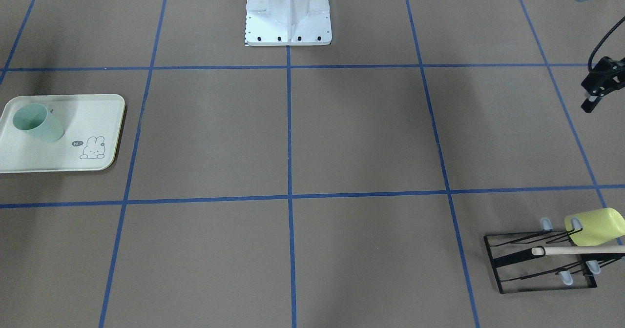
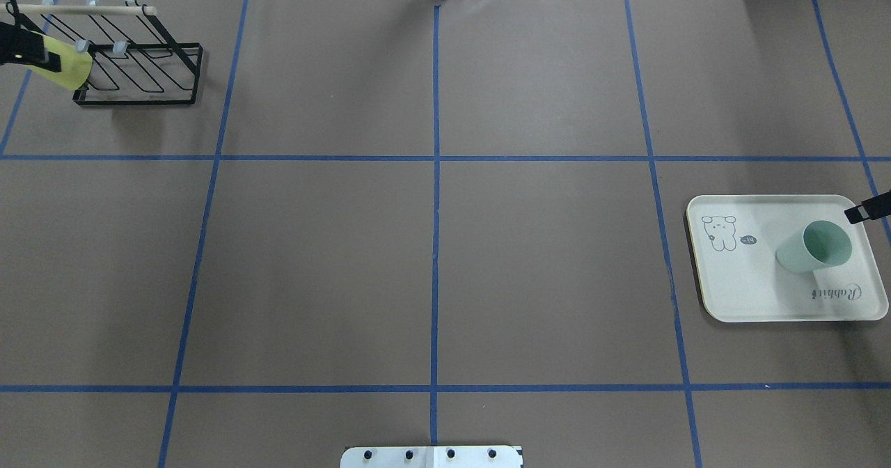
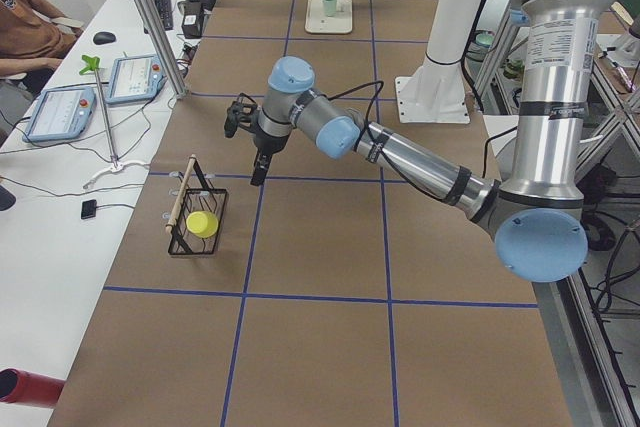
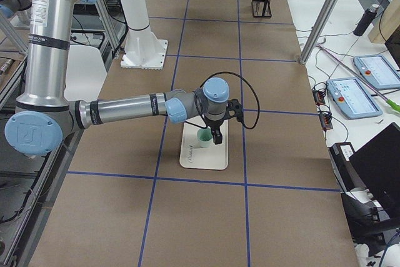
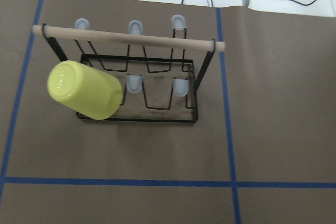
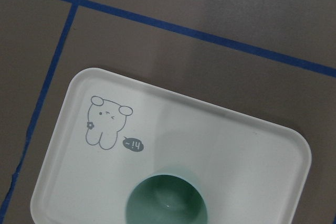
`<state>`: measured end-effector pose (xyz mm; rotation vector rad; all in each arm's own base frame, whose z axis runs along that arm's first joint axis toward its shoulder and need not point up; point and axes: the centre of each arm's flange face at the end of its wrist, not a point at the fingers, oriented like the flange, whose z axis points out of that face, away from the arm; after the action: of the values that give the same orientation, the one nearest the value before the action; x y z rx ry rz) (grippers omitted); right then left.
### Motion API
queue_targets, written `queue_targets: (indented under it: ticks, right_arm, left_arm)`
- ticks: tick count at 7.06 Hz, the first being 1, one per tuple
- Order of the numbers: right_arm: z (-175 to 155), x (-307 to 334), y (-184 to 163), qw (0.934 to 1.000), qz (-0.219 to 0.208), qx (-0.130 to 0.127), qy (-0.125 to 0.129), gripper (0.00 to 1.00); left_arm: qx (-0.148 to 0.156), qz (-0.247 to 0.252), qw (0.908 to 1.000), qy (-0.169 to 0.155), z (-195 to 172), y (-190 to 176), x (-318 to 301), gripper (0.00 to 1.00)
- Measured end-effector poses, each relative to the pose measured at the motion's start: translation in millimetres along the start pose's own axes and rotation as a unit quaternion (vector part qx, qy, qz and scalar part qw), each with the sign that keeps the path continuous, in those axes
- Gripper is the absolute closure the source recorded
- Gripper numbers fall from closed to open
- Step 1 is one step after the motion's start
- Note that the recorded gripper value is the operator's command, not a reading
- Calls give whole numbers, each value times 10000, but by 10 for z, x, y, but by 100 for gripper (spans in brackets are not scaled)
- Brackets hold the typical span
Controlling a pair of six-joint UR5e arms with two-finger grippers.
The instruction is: Left arm grabs green cup and hands to right arm on tray
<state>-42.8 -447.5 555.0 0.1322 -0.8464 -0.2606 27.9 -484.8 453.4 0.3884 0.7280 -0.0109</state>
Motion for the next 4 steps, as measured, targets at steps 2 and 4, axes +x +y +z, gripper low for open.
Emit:
queue_targets:
  ticks: [2, 4]
  right_arm:
    - [-327, 305, -75, 9997, 190, 52, 129, 0]
    - [-472, 493, -63, 9990, 317, 169, 248, 0]
  left_arm:
    - [-197, 740, 9964, -373, -111, 557, -917, 0]
    - [-434, 849, 9942, -487, -73, 935, -1314, 0]
